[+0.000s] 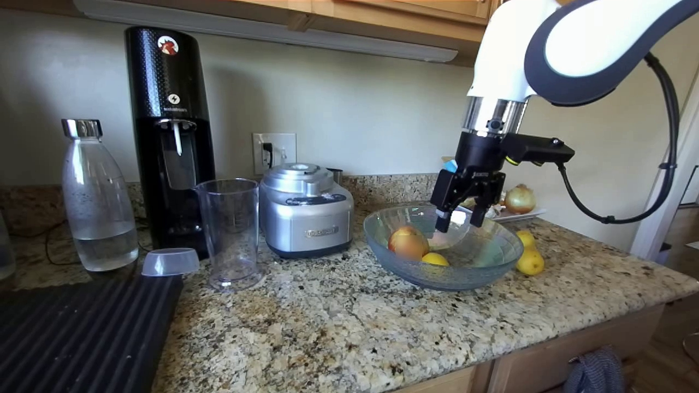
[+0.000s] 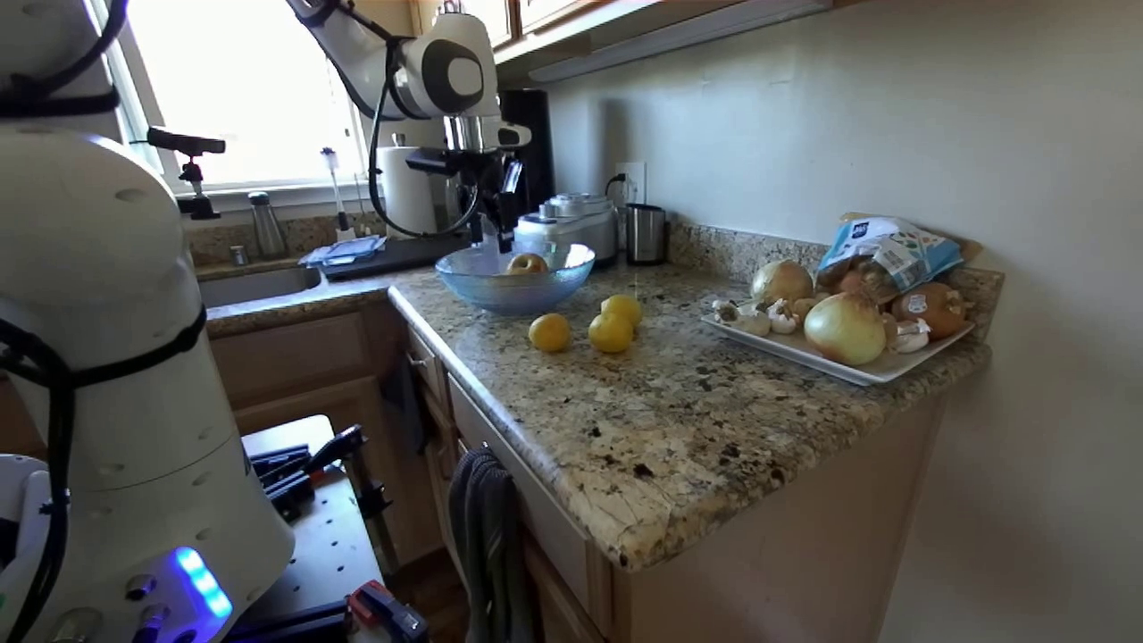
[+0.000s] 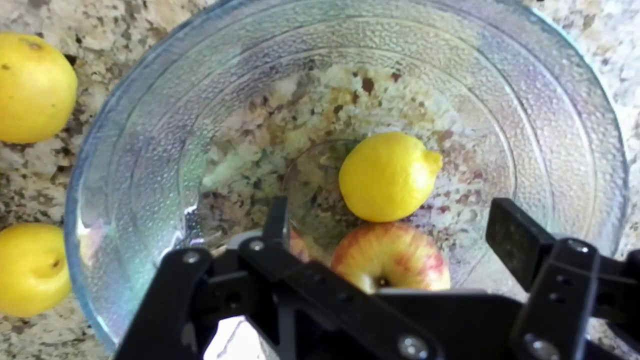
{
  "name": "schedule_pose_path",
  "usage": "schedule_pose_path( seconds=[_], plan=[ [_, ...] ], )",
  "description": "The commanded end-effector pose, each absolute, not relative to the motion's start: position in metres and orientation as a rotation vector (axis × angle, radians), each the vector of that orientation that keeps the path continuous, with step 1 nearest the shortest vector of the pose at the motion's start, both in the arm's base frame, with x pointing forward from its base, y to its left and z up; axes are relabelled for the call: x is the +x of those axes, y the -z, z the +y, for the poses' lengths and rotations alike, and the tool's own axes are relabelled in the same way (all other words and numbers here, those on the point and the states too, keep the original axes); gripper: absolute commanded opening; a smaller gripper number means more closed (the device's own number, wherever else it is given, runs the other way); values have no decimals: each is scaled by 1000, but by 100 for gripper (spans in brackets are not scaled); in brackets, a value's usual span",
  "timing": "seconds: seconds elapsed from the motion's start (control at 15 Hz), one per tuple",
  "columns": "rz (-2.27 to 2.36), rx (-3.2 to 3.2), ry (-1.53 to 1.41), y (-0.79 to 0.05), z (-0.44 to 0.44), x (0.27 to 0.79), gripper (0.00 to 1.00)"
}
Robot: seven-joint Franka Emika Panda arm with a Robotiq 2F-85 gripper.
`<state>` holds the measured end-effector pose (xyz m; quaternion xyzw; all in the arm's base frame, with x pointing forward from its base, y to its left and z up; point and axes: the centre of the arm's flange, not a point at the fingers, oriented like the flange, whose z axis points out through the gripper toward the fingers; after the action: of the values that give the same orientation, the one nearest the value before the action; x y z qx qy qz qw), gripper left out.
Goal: Remove the fruits from the glass bowl
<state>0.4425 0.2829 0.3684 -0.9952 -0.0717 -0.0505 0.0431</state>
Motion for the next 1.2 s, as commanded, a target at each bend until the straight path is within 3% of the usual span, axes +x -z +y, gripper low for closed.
schedule_pose_path(
  seconds=[0.0,0.93,1.0,1.13],
  plan=[
    [-259,-3035,107,-342,295,448,100],
    [-149,-3040,26,-279,308,485,100],
    [-141,-3038,19,-282,307,484,75],
    [-125,-3037,31,-290,306,485,67]
  ],
)
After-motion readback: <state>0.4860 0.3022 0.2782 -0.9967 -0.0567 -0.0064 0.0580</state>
